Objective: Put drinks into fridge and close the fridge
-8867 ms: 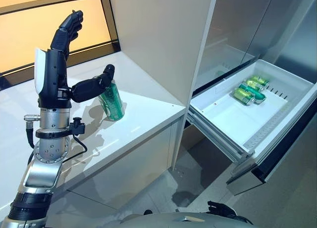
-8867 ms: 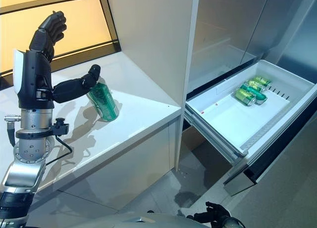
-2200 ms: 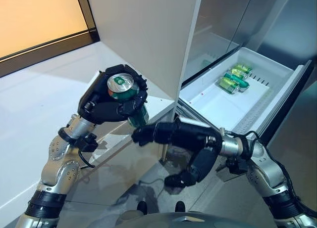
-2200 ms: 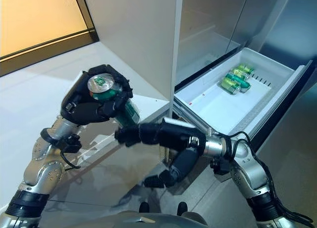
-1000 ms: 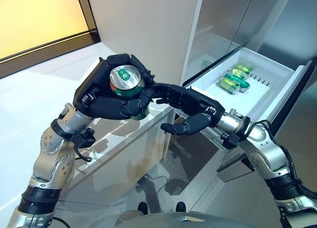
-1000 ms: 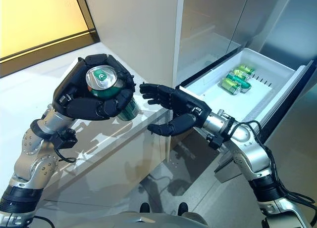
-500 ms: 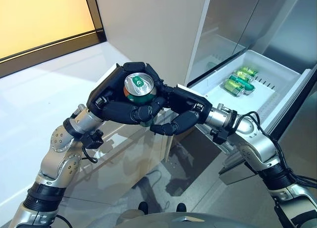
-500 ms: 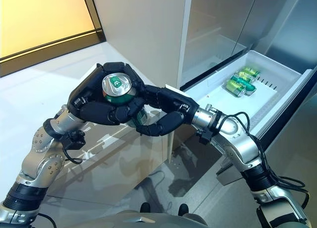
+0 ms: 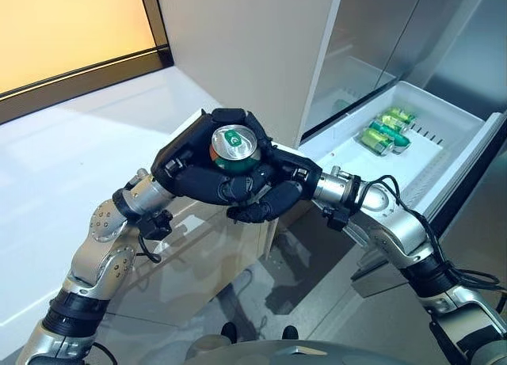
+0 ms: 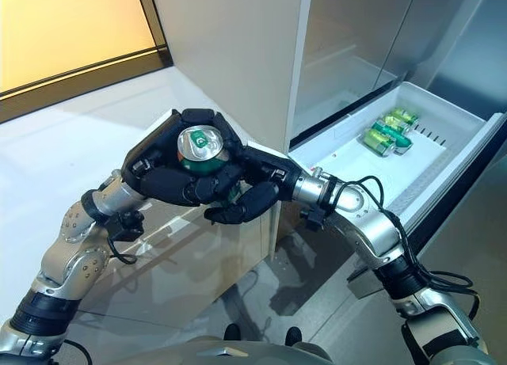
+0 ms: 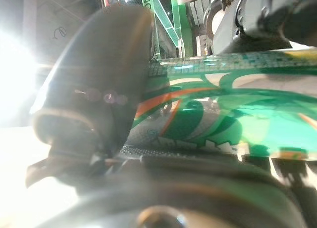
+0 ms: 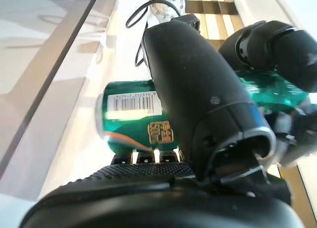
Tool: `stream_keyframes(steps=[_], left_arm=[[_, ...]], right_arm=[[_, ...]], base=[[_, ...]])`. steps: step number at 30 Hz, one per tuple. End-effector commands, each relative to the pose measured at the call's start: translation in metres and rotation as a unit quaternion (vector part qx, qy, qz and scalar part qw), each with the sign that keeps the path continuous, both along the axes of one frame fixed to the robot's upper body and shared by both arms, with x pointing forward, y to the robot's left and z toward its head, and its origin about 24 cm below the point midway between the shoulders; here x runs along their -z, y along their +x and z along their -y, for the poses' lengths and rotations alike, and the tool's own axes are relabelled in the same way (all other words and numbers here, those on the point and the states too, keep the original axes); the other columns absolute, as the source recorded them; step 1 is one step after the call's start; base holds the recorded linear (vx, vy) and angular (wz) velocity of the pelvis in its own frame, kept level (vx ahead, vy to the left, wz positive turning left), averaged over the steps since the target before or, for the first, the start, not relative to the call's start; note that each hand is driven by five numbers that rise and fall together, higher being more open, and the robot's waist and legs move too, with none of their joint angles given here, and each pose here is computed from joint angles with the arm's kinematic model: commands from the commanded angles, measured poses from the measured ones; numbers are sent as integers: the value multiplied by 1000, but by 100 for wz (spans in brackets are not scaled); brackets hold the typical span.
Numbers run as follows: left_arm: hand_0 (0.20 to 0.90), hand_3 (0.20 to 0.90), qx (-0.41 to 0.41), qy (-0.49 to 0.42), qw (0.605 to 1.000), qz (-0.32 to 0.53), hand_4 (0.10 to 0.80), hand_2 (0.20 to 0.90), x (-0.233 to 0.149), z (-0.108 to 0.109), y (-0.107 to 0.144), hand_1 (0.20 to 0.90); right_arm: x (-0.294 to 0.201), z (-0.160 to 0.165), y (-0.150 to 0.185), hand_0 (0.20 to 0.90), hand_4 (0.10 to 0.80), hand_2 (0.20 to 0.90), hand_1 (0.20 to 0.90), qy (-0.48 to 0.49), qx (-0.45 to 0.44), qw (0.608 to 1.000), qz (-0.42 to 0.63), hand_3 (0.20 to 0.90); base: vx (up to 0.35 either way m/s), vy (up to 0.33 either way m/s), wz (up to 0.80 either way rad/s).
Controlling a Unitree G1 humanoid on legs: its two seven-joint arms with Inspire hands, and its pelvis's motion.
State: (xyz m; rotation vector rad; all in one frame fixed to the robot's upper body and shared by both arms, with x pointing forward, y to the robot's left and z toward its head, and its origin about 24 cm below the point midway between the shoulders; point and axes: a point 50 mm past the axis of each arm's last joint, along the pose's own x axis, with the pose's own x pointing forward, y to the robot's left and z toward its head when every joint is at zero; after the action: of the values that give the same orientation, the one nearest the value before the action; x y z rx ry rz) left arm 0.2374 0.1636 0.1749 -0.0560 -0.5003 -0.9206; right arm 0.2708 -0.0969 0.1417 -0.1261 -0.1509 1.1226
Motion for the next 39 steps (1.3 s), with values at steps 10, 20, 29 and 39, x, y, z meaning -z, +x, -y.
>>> stream_keyframes(steps=[10, 20, 29, 39], left_arm=[[300, 200, 79, -107, 985, 113, 100, 300, -56, 21, 0, 300], [820, 807, 69, -96, 986, 116, 707, 820, -57, 17, 1, 820], [900, 900, 12, -103, 985, 140, 800, 900, -64, 5, 3, 900], [900, 900, -103, -169, 962, 186, 800, 900, -78, -31, -2, 900]], right_arm=[[-53, -32, 7, 300, 100, 300, 300, 69, -43, 992, 95, 200], [-65, -22, 10, 300, 100, 300, 300, 88, -5, 989, 121, 200], [-86, -11, 13, 300, 100, 300, 300, 133, 51, 976, 165, 200], [-130, 18, 0, 300, 100, 300, 300, 223, 129, 930, 261, 200]], base=[[-3, 3, 2], [-12, 1, 0], [-9, 1, 0], [0, 0, 0]])
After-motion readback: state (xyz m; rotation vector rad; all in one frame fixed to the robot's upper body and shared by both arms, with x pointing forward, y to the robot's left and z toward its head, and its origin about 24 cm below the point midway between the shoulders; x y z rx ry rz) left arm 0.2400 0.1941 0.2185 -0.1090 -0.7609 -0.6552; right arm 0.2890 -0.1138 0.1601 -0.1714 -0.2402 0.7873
